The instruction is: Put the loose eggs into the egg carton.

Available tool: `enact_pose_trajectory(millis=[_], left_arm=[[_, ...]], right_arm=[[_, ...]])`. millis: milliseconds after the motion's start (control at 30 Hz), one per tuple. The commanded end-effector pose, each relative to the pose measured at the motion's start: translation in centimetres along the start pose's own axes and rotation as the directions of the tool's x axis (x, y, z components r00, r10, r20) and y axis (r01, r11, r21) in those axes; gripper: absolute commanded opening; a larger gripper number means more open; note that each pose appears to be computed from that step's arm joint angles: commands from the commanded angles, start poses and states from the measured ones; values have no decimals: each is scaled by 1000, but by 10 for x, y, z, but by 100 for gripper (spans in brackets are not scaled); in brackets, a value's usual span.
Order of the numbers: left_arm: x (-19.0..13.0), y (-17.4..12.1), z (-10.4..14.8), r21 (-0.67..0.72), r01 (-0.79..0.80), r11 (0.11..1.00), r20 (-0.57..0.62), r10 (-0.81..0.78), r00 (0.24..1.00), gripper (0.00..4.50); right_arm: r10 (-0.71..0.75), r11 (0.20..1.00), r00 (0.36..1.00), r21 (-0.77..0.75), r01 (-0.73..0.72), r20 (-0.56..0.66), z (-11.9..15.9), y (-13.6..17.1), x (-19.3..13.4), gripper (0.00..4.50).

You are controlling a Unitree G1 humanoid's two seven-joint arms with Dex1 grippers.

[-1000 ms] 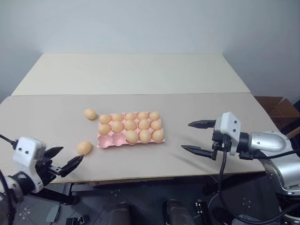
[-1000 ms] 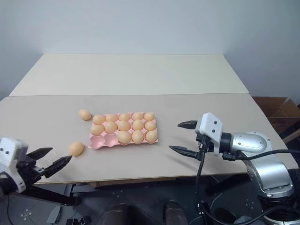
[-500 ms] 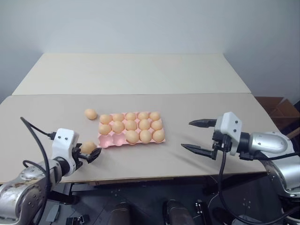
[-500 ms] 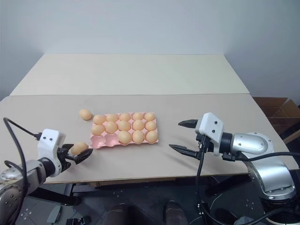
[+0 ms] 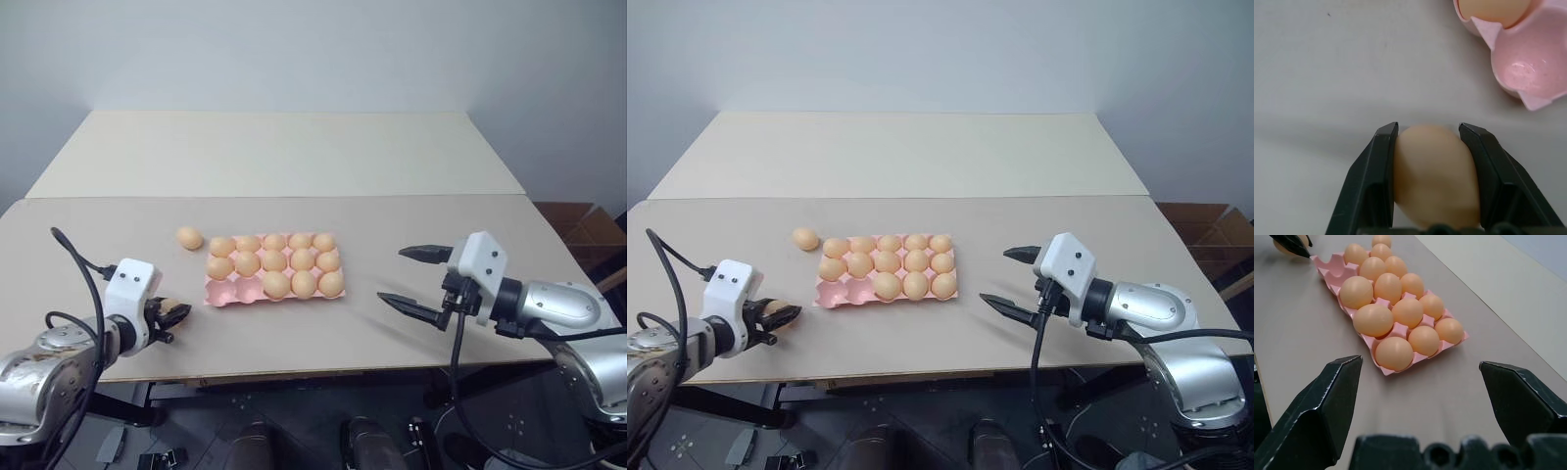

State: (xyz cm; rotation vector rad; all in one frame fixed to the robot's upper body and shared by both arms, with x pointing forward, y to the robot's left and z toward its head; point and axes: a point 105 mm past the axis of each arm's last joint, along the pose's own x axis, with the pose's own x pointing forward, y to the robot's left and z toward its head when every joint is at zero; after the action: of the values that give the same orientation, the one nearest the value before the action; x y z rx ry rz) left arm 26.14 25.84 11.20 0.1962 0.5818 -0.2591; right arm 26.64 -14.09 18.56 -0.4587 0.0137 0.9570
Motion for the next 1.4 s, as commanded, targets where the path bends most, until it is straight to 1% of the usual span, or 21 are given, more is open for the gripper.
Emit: enact_pose_trajectory(millis=[33,67,133,233,367,533,600,633,733,800,833,967,1067,1167,1233,1333,1400], left_arm=[[-21,-5,38,88,51,995,156,-64,986,183],[-23,-7,45,94,70,993,184,-87,979,183],[-23,-23,61,143,146,979,239,-177,955,183],[-12,-45,76,192,236,953,271,-283,920,183],[12,-69,87,250,298,921,275,-362,891,183],[32,-81,91,295,332,896,252,-409,877,183],[36,-80,91,291,343,893,231,-414,880,244],[36,-79,92,294,339,894,229,-410,883,265],[29,-77,99,330,321,888,249,-410,878,357],[21,-74,104,341,297,892,275,-397,876,432],[14,-70,108,340,283,897,300,-388,871,449],[-11,-46,114,325,241,915,382,-360,851,449],[-28,-20,106,322,177,930,423,-309,852,449],[-46,4,88,351,126,928,442,-283,851,449],[-59,14,77,350,150,925,460,-309,833,449],[-72,26,53,329,221,918,390,-345,854,449],[-77,32,44,287,238,928,386,-340,858,449]], right_arm=[[-38,999,999,-31,39,28,12,-3,-5,450],[-39,999,999,-31,40,28,12,-3,-5,450],[-49,998,998,-30,50,26,12,-4,-4,450],[-62,998,998,-30,63,21,12,-4,-4,450],[-75,997,997,-30,75,17,11,-2,-5,450],[-96,995,995,-33,97,22,14,-2,-5,450],[-106,994,994,-35,107,22,14,-2,-5,450],[-111,993,994,-35,112,23,14,-2,-6,450],[-121,992,992,-34,122,33,17,-2,-6,450],[-125,991,991,-33,126,38,17,-2,-6,450],[-124,992,991,-32,126,41,18,-2,-6,450],[-107,993,993,-36,109,52,19,-2,-5,450],[-89,995,995,-41,91,53,19,-3,-5,450],[-75,996,996,-50,78,51,17,-9,-7,450],[-62,996,997,-56,65,53,16,-12,-8,450],[-25,997,998,-69,30,65,14,-16,-11,450],[-3,997,997,-71,9,76,13,-16,-12,450]])
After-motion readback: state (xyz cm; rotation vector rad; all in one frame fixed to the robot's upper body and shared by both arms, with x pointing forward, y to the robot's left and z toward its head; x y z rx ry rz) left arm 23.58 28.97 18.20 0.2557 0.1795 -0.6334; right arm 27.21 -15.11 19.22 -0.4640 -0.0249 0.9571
